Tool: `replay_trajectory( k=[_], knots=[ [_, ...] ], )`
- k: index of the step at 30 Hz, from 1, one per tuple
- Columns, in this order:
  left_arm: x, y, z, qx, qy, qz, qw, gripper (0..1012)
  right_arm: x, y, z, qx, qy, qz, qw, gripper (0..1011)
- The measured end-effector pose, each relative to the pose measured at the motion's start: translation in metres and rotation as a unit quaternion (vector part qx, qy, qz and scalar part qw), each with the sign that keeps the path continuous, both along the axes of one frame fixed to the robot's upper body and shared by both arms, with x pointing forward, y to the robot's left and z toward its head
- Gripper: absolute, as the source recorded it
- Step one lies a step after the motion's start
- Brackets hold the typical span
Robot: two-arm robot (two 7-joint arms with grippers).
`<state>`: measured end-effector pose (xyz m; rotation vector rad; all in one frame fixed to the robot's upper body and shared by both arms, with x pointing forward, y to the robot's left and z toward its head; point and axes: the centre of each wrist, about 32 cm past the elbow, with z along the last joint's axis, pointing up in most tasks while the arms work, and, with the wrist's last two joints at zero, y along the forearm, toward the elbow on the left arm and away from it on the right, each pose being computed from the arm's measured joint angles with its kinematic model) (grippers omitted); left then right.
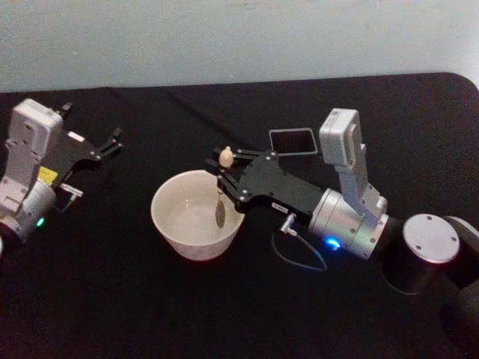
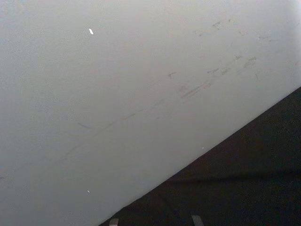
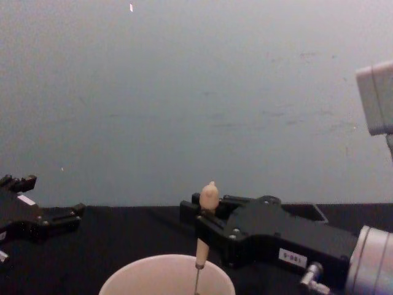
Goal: Pick up the stirring spoon with one hand, stir inside the cup, then place it back in its original position.
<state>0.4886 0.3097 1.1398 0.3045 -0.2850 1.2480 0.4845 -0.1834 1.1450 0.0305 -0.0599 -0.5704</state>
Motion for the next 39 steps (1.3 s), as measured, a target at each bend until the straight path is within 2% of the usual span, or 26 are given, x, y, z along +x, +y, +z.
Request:
replay_trajectory(
  k=[7,20,29,39],
  knots=[
    [0.0,0.0,0.0,0.0,0.0,0.0,1.0,1001,-0.005,-0.001,0.002,0.0,0.001,0.011,0.9999,161],
    [0.0,0.0,0.0,0.0,0.0,0.0,1.0,1002,-0.009,0.011,0.001,0.0,0.005,0.037,0.9993,161],
    [0.0,0.0,0.0,0.0,0.0,0.0,1.0,1001,-0.004,0.022,0.001,0.007,0.003,0.045,0.999,161],
    [0.0,0.0,0.0,0.0,0.0,0.0,1.0,1001,0.006,0.03,-0.002,0.008,0.001,0.028,0.9996,161]
  ],
)
